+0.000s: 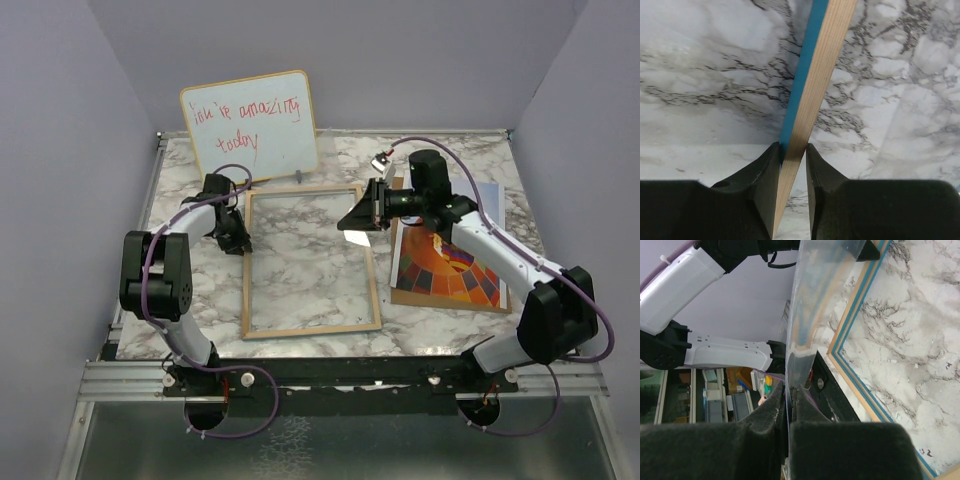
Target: Put the photo into the frame
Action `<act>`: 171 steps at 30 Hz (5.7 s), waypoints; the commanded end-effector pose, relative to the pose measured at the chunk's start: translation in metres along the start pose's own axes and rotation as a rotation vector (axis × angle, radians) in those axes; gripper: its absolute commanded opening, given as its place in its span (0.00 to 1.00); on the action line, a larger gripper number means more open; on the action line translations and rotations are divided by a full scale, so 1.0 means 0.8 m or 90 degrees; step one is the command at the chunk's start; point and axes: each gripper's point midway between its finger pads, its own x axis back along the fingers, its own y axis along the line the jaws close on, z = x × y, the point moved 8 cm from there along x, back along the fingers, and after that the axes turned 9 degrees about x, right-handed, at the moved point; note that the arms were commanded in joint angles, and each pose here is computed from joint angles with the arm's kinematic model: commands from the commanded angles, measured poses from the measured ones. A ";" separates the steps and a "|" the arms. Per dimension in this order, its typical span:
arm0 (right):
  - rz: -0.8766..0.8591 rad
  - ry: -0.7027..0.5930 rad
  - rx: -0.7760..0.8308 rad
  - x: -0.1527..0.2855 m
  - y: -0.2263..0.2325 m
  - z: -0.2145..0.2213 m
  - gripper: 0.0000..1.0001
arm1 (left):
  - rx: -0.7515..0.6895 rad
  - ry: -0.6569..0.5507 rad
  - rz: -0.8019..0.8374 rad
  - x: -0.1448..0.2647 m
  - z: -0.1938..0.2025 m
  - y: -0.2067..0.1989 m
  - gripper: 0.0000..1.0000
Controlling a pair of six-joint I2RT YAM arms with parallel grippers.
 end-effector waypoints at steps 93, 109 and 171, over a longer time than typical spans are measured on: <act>0.084 -0.035 -0.043 -0.051 -0.164 0.010 0.57 | -0.011 -0.007 -0.022 -0.021 -0.030 -0.007 0.50; 0.047 -0.037 -0.113 -0.046 -0.167 0.044 0.01 | 0.023 -0.082 0.018 0.010 -0.040 -0.013 0.41; -0.043 -0.025 -0.180 -0.061 -0.150 0.040 0.01 | 0.020 -0.012 0.028 -0.029 -0.025 -0.005 0.17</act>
